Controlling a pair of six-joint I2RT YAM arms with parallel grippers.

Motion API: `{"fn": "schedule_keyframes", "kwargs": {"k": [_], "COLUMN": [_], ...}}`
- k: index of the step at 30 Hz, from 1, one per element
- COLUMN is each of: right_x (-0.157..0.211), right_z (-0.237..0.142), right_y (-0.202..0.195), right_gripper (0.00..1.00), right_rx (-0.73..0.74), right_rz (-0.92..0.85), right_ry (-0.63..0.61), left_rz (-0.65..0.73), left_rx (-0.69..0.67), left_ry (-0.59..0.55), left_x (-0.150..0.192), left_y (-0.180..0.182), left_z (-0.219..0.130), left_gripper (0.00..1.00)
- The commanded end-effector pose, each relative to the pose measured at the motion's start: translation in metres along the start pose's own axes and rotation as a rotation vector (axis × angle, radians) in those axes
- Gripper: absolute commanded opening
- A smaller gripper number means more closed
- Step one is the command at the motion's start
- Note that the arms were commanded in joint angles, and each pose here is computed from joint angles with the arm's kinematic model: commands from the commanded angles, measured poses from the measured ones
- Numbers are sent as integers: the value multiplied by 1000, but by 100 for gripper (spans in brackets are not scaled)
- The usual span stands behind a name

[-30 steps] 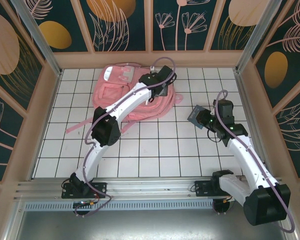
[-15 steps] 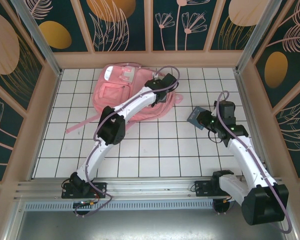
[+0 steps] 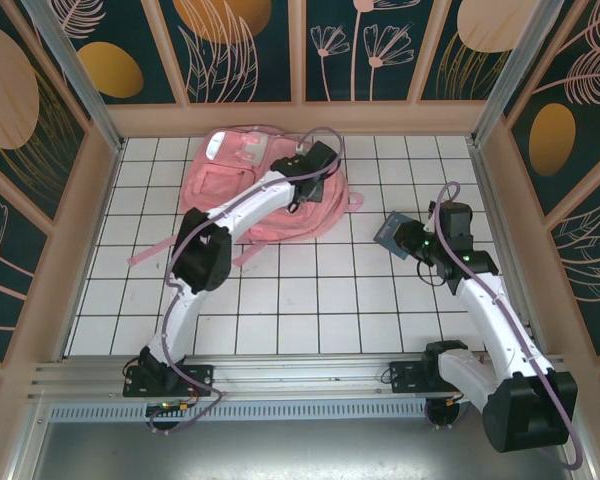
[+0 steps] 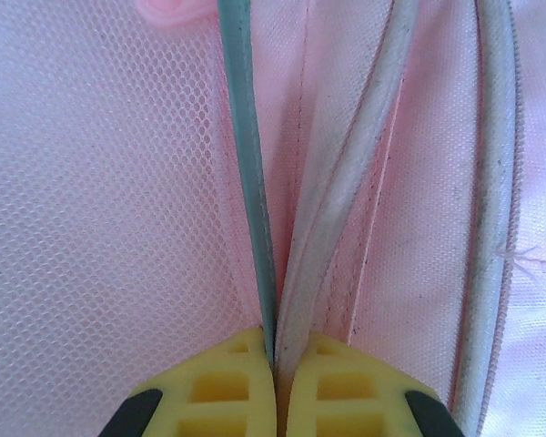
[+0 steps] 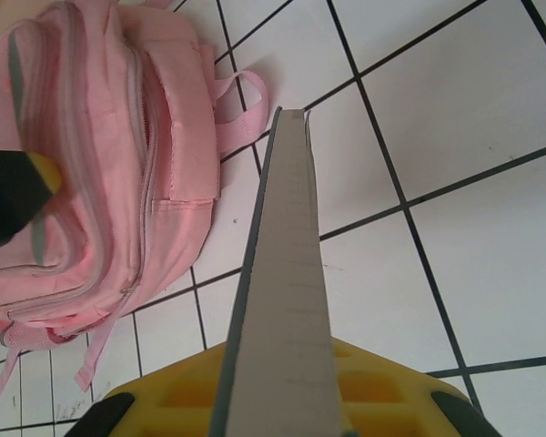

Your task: Pack the student bag

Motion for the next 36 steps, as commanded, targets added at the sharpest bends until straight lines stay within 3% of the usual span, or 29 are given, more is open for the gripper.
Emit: {"fn": "schedule_keyframes", "kwargs": {"k": [1, 8, 13, 19, 28, 36], "right_x": [-10, -11, -5, 19, 41, 58], "right_z": [-14, -22, -19, -7, 23, 55], "right_y": [20, 41, 56, 93, 126, 158], "right_gripper": [0, 0, 0, 0, 0, 0], "right_rx": [-108, -281, -462, -544, -597, -575], "right_rz": [-12, -35, -8, -84, -36, 32], "right_ry": [-39, 25, 145, 270, 332, 343], "left_rz": [-6, 29, 34, 39, 5, -26], "left_rx": [27, 73, 203, 322, 485, 509], "left_ry": [-124, -230, -296, -395, -471, -482], "left_x": [-26, -26, -22, -13, -3, 5], "left_y": [32, 69, 84, 109, 136, 146], "left_z": [-52, -125, -177, -230, -262, -264], "left_gripper": [0, 0, 0, 0, 0, 0]}}
Point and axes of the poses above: each hand's point on the last joint's axis, 136 mm out from that joint toward the fingers, its own z axis out along the fingers, its own y axis along the line the jaws close on, x = y × z, the point moved 10 cm from there along -z, back along the fingers, and after that the axes turned 12 degrees about z, right-handed, at the moved point
